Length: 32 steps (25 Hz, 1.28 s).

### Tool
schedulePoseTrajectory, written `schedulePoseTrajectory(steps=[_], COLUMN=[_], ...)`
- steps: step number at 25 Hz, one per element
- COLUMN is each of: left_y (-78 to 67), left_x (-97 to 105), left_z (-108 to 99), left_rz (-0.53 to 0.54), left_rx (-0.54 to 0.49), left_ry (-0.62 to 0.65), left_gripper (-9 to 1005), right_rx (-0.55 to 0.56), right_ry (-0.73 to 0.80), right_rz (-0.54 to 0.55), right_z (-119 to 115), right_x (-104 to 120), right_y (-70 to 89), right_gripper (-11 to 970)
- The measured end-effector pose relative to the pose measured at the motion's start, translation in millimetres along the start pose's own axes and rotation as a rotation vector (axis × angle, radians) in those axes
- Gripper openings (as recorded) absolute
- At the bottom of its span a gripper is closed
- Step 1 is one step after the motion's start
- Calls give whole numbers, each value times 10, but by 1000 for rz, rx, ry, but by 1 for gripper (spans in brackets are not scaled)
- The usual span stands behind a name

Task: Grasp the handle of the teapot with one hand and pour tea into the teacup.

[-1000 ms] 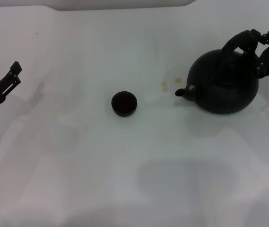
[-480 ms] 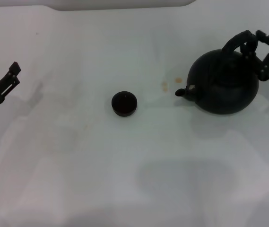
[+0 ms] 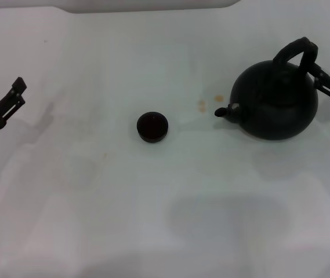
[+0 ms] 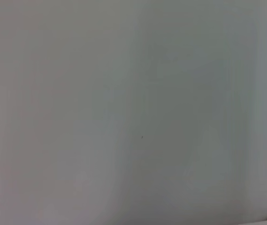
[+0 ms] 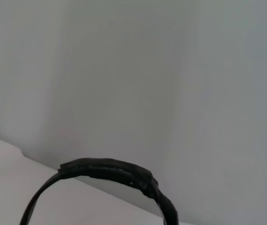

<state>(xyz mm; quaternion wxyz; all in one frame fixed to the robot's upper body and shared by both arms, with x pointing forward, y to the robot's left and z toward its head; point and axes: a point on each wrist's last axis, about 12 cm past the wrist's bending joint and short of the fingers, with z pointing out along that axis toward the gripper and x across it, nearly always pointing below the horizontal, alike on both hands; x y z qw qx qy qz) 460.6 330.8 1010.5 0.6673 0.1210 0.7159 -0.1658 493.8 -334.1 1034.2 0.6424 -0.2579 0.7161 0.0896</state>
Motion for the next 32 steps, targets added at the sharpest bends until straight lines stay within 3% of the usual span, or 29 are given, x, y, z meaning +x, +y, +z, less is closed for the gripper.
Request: schedulePoseTrajectory(steps=[5,14,21,32], left_y=[-11,73,131,165], left_x=[-6,-38,-28,-40], left_z=[-36,-242,-365,-394], left_rz=[2,9,33,-4], left_rx=[8,-38,-135,-209], left_ry=[-14,-54,-81,-128], left_gripper=[870,873,876,876], right_rx=[48,207,240,344], right_ry=[-32,-96,-72,-104], right_rz=[32,111,129,171], right_z=[-194,-595,-663,-697], right_x=[74,225,290,288], right_y=[-30,-94,-94,-204], right_gripper=[852,868,864,860])
